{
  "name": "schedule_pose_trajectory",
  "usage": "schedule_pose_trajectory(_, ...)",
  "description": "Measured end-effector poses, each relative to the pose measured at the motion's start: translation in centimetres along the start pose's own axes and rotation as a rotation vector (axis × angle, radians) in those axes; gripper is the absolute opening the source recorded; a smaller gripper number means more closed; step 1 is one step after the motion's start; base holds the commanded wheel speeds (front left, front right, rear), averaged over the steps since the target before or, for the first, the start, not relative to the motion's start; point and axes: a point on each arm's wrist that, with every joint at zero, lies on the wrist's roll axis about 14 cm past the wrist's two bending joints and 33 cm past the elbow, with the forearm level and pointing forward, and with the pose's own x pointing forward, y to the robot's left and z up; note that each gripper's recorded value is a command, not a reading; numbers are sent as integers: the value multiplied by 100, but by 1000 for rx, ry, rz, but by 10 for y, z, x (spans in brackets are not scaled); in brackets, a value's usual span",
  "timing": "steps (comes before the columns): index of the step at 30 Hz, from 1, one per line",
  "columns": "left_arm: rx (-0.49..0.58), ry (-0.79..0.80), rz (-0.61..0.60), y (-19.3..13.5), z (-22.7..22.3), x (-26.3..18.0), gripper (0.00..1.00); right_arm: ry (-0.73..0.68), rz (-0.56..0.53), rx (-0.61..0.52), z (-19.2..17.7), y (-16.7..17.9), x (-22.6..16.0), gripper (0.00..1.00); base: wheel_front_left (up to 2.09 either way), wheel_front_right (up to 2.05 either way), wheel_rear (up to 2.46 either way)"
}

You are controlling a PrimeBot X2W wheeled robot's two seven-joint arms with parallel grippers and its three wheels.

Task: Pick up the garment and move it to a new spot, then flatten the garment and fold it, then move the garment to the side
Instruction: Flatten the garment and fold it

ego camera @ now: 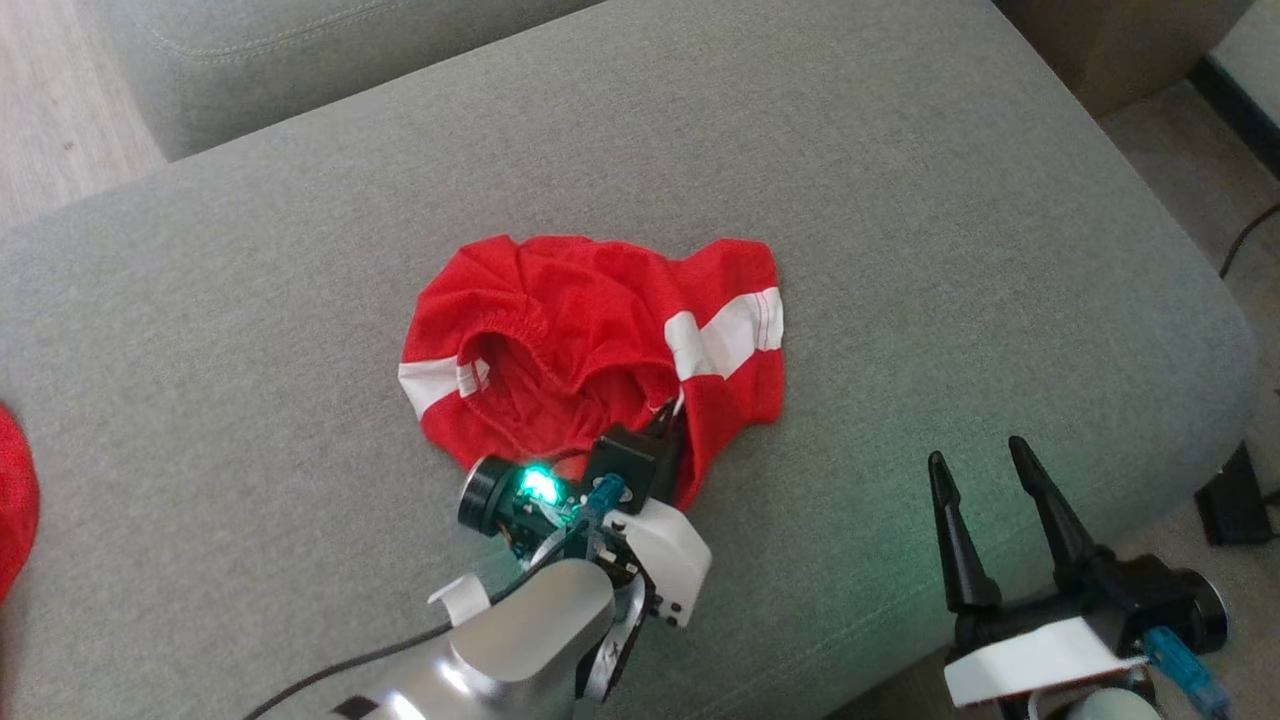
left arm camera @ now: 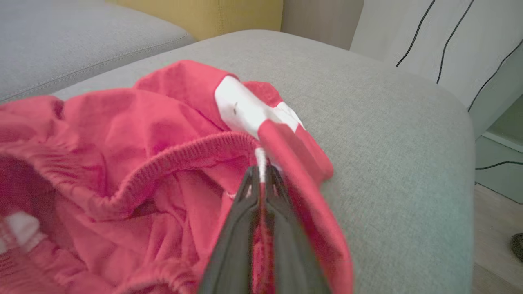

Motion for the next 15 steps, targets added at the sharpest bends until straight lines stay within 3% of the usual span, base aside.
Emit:
schedule_pose_trajectory(7, -29, -128, -49, -7, 31, 0, 0, -2, 5, 2, 0, 1, 0, 100, 0, 0, 0)
schedule_pose_trajectory(11, -60, -273, -79, -6, 86, -2, 0, -21, 23, 7, 5, 6, 2, 100, 0, 0, 0)
schedule_pose_trajectory(15, -22, -386, -131, -7, 136, -10, 0, -46, 47, 12, 11, 12, 3, 100, 0, 0, 0)
